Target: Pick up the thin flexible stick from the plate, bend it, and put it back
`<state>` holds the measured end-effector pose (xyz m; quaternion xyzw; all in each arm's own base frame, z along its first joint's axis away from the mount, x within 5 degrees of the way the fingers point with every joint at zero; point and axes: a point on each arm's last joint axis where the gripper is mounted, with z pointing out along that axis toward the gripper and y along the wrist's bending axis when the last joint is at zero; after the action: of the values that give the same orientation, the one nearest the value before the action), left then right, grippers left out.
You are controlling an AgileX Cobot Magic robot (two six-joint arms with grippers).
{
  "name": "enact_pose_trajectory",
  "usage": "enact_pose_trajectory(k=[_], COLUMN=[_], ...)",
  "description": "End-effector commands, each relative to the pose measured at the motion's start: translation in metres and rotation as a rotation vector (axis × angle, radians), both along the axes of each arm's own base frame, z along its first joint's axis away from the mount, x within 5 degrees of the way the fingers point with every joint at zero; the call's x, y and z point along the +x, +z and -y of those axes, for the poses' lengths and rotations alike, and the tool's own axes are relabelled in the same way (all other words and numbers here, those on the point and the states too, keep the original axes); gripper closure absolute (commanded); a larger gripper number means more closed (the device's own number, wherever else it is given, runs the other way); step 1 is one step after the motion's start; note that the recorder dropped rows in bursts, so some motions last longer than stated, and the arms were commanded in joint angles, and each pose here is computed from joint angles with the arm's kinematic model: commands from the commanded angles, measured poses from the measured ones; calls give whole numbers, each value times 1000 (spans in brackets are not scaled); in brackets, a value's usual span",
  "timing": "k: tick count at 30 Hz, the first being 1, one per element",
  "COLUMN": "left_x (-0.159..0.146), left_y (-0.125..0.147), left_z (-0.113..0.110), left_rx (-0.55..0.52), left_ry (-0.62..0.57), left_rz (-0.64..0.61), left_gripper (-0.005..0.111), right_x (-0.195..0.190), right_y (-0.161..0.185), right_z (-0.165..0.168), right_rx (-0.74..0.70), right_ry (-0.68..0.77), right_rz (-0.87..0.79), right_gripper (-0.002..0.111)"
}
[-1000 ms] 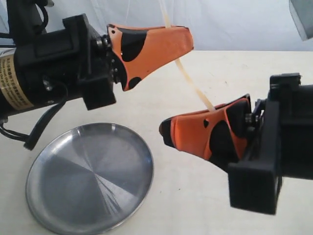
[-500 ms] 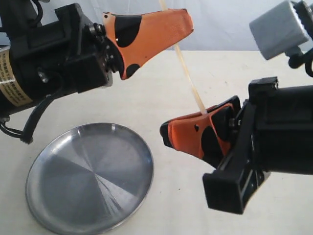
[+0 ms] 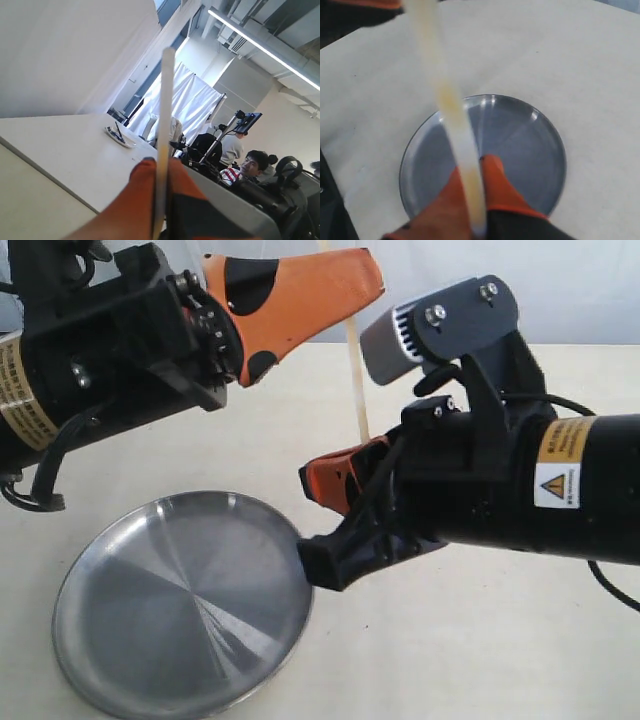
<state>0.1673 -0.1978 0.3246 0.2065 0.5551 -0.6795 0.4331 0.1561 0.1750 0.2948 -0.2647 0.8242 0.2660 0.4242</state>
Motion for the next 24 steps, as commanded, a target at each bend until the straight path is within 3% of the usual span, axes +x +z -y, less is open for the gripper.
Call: enact_pose_trajectory(k=[1,5,11,15,18,24], left_x=[-6,-5,5,7,5,-7], left_y=[11,8,-5,-10,-6,16], left_z=[-3,-2,-1,-2,-6,-24], left_rx=[-114,-71,80,180,205,250], left_ry=[-61,-33,82,129,168,290], left_rz=[-2,17,2,55,67,212], left_gripper=[106,106,106,106,106,106], right_x=[6,4,-10,-15,-17,-16], right_y=[-12,-13,-10,-12,-14,-13], right_z=[-5,-4,6,10,10,10], right_rx=[-26,-34,-67,-104,-112,-118], right_ry=[-9,-10,6,18,20,18], right_rz=[-23,-58,-137,-180,-216,-197], right_gripper=[108,108,108,108,108,108])
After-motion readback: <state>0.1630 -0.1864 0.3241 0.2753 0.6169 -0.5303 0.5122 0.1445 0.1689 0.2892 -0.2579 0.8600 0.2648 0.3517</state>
